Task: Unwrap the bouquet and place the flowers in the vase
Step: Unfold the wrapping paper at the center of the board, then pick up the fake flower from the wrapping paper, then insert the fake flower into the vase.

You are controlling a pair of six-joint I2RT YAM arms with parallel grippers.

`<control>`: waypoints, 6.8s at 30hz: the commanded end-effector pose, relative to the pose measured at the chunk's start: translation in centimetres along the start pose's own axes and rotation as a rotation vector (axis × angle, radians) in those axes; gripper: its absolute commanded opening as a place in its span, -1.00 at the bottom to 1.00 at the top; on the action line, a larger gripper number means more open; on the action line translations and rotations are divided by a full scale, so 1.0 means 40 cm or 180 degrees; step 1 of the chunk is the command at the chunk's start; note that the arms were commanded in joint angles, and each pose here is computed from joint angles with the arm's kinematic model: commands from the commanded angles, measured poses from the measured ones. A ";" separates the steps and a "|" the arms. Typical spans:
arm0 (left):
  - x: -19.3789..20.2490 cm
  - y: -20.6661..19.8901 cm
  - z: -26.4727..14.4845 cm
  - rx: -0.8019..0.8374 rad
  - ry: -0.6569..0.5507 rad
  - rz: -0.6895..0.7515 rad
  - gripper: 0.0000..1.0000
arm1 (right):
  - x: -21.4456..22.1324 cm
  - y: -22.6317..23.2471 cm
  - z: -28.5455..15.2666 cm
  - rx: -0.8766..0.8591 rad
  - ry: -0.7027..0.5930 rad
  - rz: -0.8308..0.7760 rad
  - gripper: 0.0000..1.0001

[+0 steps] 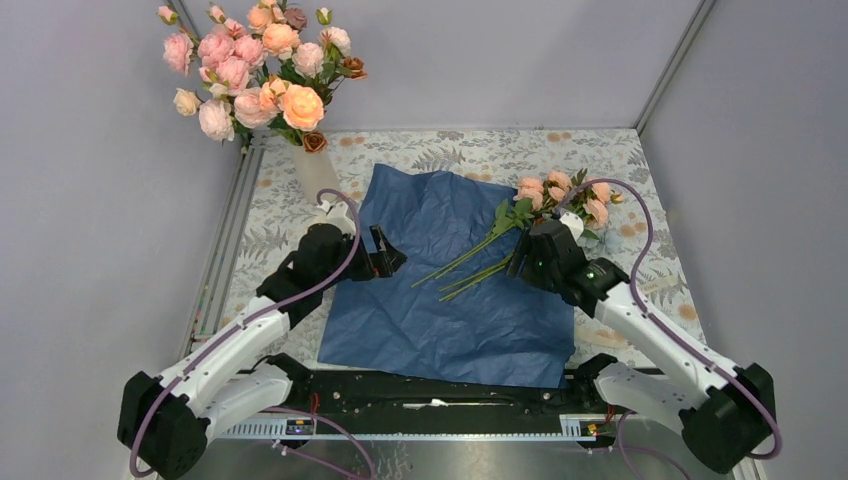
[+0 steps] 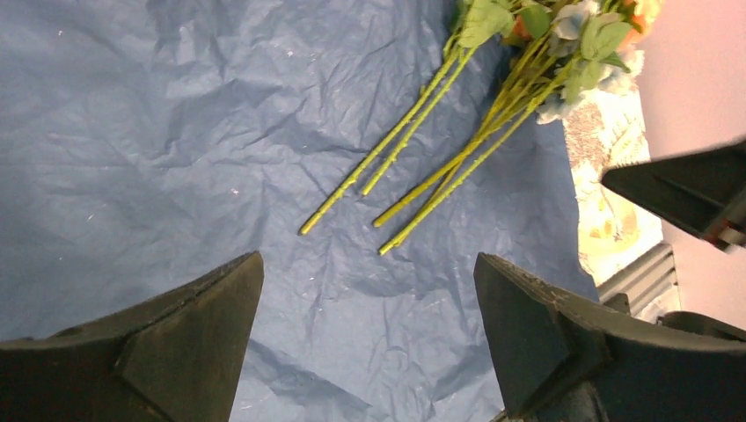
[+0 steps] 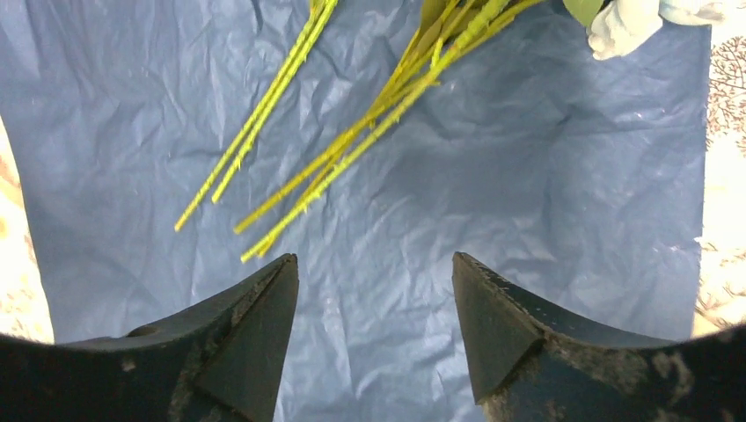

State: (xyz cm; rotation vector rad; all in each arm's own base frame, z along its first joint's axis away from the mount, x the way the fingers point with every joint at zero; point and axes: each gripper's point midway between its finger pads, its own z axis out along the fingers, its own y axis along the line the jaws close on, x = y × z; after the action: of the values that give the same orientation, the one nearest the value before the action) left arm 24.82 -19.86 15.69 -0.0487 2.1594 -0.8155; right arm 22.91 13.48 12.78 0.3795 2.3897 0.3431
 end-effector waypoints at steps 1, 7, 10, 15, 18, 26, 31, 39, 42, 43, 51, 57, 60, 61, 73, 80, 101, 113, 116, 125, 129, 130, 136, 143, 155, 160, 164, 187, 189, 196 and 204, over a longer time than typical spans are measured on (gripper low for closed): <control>-0.046 -0.083 -0.065 0.0245 0.0192 0.0202 0.94 | -0.062 0.054 0.055 -0.0218 -0.0134 0.0344 0.36; -0.109 -0.046 -0.108 0.0015 0.0183 0.0636 0.95 | -0.097 0.007 0.143 0.0137 -0.0339 0.0642 0.14; -0.140 0.001 -0.116 -0.0254 0.0059 0.0717 0.95 | -0.107 -0.019 0.175 0.0300 -0.0397 0.0718 0.11; -0.161 0.029 -0.136 -0.0402 -0.0099 0.0723 0.95 | -0.124 -0.054 0.205 0.0498 -0.0437 0.0770 0.06; -0.161 0.039 -0.143 -0.0445 -0.0146 0.0723 0.95 | -0.127 -0.077 0.217 0.0608 -0.0443 0.0789 0.04; -0.156 0.053 -0.142 -0.0479 -0.0114 0.0685 0.95 | -0.133 -0.100 0.260 0.0640 -0.0481 0.0865 -0.07; -0.156 0.055 -0.140 -0.0467 -0.0110 0.0655 0.95 | -0.143 -0.107 0.282 0.0700 -0.0473 0.0845 -0.12; -0.157 0.068 -0.136 -0.0507 -0.0102 0.0625 0.95 | -0.135 -0.126 0.317 0.0779 -0.0427 0.0848 -0.22; -0.161 0.072 -0.138 -0.0525 -0.0117 0.0609 0.95 | -0.136 -0.126 0.330 0.0773 -0.0393 0.0871 -0.31; -0.161 0.072 -0.138 -0.0522 -0.0119 0.0604 0.95 | -0.137 -0.125 0.332 0.0772 -0.0387 0.0877 -0.35; -0.165 0.072 -0.145 -0.0501 -0.0159 0.0590 0.95 | -0.159 -0.120 0.311 0.0718 -0.0498 0.0987 -0.79; -0.169 0.073 -0.148 -0.0498 -0.0189 0.0578 0.95 | -0.169 -0.119 0.281 0.0633 -0.0591 0.1144 -1.00; -0.168 0.072 -0.148 -0.0485 -0.0186 0.0571 0.95 | -0.182 -0.111 0.259 0.0554 -0.0673 0.1249 -1.00; -0.169 0.072 -0.148 -0.0485 -0.0188 0.0569 0.95 | -0.186 -0.107 0.252 0.0524 -0.0696 0.1266 -1.00; -0.173 0.070 -0.151 -0.0435 -0.0221 0.0538 0.95 | -0.227 -0.093 0.164 0.0259 -0.1003 0.1381 -1.00; -0.173 0.069 -0.149 -0.0406 -0.0216 0.0519 0.95 | -0.243 -0.092 0.121 0.0168 -0.1140 0.1254 -1.00; -0.194 -0.021 -0.169 0.0202 -0.0452 0.0633 0.93 | -0.318 0.048 -0.087 -0.1199 -0.1914 0.0275 -1.00; -0.245 -0.283 -0.240 0.1838 -0.0823 -0.0007 0.83 | -0.269 0.273 -0.232 -0.2752 -0.1670 -0.0196 -1.00; -0.244 -0.343 -0.257 0.2074 -0.0817 -0.0012 0.78 | -0.240 0.332 -0.257 -0.3000 -0.1570 -0.0313 -1.00; -0.234 -0.479 -0.265 0.2563 -0.0873 -0.0086 0.90 | -0.122 0.515 -0.367 -0.3898 -0.1140 -0.0629 -1.00; -0.241 -0.487 -0.241 0.2545 -0.0855 -0.0096 0.91 | -0.081 0.560 -0.403 -0.4150 -0.0966 -0.0784 -1.00; -0.246 -0.492 -0.242 0.2564 -0.0863 -0.0094 0.91 | -0.070 0.566 -0.410 -0.4187 -0.0924 -0.0842 -1.00; -0.276 -0.510 -0.266 0.2636 -0.1007 -0.0095 0.65 | -0.030 0.580 -0.427 -0.4296 -0.0735 -0.1042 -1.00; -0.280 -0.505 -0.264 0.2613 -0.1028 -0.0174 0.13 | -0.010 0.581 -0.408 -0.4208 -0.0629 -0.1145 -1.00; -0.274 -0.500 -0.258 0.2585 -0.0996 -0.0195 -0.75 | 0.009 0.580 -0.373 -0.3984 -0.0564 -0.1281 -1.00; -0.267 -0.491 -0.248 0.2490 -0.0961 -0.0124 -1.00 | 0.004 0.569 -0.364 -0.3876 -0.0608 -0.1280 -1.00; -0.258 -0.479 -0.242 0.2313 -0.0887 0.0130 -1.00 | -0.009 0.549 -0.360 -0.3721 -0.0694 -0.1296 -0.96; -0.509 -0.204 -0.215 0.0351 -0.1150 0.2372 -1.00 | -0.164 0.304 -0.361 -0.2120 -0.1574 -0.1558 0.96; -0.551 -0.199 -0.237 0.0198 -0.1341 0.2488 -1.00 | -0.180 0.288 -0.372 -0.2039 -0.1653 -0.1517 0.98; -0.710 -0.175 -0.328 -0.0193 -0.2035 0.2474 -1.00 | -0.214 0.245 -0.394 -0.1861 -0.1898 -0.1440 1.00; -0.866 -0.184 -0.507 -0.0327 -0.3134 0.2102 -1.00 | -0.252 0.217 -0.415 -0.1626 -0.2066 -0.1601 1.00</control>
State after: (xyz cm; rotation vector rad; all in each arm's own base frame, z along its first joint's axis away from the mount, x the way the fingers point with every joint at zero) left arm 34.13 -6.94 44.04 0.2973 1.4372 -0.2151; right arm 20.27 17.02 31.31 -0.3318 1.6679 0.5564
